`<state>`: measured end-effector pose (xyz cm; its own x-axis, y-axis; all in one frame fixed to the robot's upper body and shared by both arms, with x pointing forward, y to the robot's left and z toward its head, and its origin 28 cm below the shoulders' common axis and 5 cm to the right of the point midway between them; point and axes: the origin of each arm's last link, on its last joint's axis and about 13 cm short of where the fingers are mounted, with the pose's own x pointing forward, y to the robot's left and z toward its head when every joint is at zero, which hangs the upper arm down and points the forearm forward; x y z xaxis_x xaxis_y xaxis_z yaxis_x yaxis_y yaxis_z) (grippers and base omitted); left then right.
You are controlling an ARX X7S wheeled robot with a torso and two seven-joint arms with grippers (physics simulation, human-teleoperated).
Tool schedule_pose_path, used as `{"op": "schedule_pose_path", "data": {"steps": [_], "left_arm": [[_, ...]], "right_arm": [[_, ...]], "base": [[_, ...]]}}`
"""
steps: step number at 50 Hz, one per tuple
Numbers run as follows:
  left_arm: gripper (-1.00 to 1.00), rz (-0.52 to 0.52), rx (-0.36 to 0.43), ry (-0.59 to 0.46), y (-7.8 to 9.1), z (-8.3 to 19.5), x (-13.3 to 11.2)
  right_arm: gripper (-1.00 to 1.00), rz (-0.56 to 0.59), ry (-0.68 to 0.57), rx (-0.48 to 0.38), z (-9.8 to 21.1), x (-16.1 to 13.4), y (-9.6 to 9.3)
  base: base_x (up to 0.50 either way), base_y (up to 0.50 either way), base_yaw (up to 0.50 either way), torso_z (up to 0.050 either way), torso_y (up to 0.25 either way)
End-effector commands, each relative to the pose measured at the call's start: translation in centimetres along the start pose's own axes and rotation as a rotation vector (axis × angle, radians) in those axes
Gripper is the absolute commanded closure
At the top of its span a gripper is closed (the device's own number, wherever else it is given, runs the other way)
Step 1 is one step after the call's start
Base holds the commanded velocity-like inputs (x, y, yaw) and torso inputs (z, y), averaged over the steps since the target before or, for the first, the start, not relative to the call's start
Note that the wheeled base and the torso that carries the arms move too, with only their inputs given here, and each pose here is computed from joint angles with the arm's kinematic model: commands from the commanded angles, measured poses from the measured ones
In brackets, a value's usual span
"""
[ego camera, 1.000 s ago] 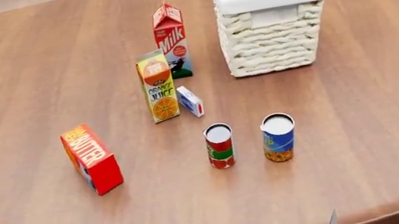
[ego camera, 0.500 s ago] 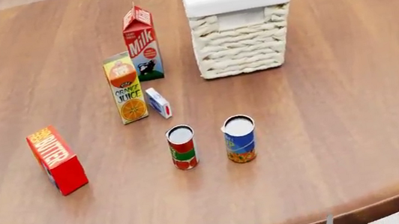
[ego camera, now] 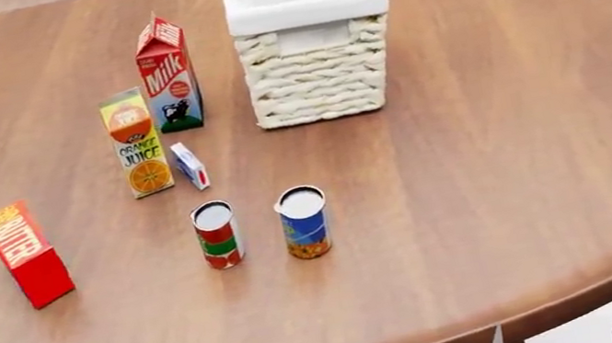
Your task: Pick up the alphabet soup, and put it in the basket.
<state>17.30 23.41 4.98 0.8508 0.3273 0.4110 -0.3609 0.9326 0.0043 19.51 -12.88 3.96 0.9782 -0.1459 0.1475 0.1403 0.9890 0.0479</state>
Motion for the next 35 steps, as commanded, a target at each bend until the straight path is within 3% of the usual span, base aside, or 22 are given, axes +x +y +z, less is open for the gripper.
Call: {"op": "schedule_pose_path", "data": {"steps": [1,19,35], "left_arm": [[-1.0,0.003,-0.008,-0.005,0.02,0.16,-0.11],[-1.0,0.005,-0.007,-0.01,0.07,0.32,-0.14],[-1.0,0.007,-0.013,-0.026,0.12,0.67,-0.36]], "right_arm": [[-1.0,0.014,-0.01,-0.009,-0.05,-0.1,0.22],[-1.0,0.043,-0.015,-0.019,-0.09,-0.3,0.57],[-1.0,0.071,-0.043,-0.047,-0.08,-0.69,1.04]], "base": [[0.0,-0.25,0.0,0.0,0.0],[0.01,-0.24,0.0,0.0,0.0],[0.09,-0.04,0.0,0.0,0.0]]}}
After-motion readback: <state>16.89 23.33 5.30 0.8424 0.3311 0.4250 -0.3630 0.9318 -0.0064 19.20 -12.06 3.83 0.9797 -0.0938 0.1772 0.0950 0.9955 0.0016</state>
